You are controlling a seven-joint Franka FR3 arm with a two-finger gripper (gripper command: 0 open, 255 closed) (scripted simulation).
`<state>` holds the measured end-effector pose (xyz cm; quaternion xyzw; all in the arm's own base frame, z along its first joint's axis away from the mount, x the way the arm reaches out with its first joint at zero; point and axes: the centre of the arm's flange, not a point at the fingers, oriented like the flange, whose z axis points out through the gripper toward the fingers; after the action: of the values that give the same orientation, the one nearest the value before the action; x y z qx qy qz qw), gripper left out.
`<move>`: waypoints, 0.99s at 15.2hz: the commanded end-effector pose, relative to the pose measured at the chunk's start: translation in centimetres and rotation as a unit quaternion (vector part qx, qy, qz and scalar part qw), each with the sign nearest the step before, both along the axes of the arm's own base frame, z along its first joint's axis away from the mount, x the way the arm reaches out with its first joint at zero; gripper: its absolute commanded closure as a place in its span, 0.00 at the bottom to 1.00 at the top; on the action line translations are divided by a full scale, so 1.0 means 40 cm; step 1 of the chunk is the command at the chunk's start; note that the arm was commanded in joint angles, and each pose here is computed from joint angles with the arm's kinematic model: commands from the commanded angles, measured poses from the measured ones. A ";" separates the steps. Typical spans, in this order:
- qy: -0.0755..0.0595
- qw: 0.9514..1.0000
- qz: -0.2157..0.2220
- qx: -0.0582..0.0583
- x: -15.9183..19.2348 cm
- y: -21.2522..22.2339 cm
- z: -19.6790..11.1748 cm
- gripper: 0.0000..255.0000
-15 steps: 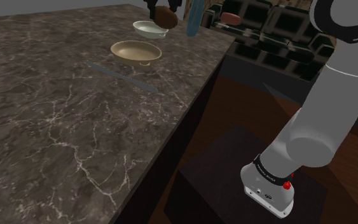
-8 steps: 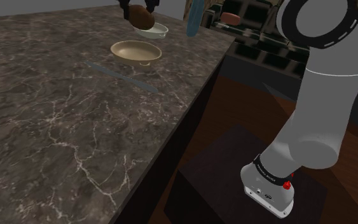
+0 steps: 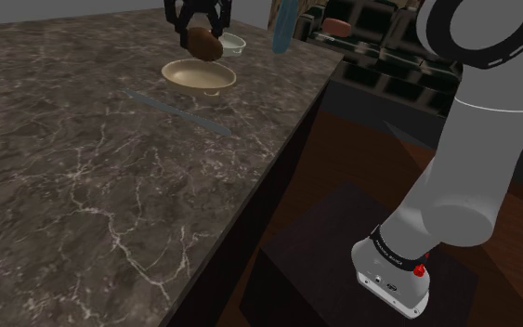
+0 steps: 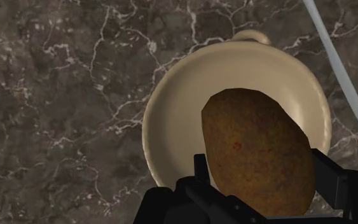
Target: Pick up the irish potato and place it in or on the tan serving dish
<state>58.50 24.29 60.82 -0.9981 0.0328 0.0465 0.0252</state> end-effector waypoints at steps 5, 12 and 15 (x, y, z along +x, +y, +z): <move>0.000 1.000 0.000 0.000 -0.002 0.000 -0.063 1.00; 0.000 1.000 0.000 0.000 -0.002 0.000 -0.063 0.00; 0.000 1.000 0.000 0.000 -0.002 0.000 -0.063 0.00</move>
<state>58.43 24.29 58.29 -0.9981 0.0329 0.0462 0.0254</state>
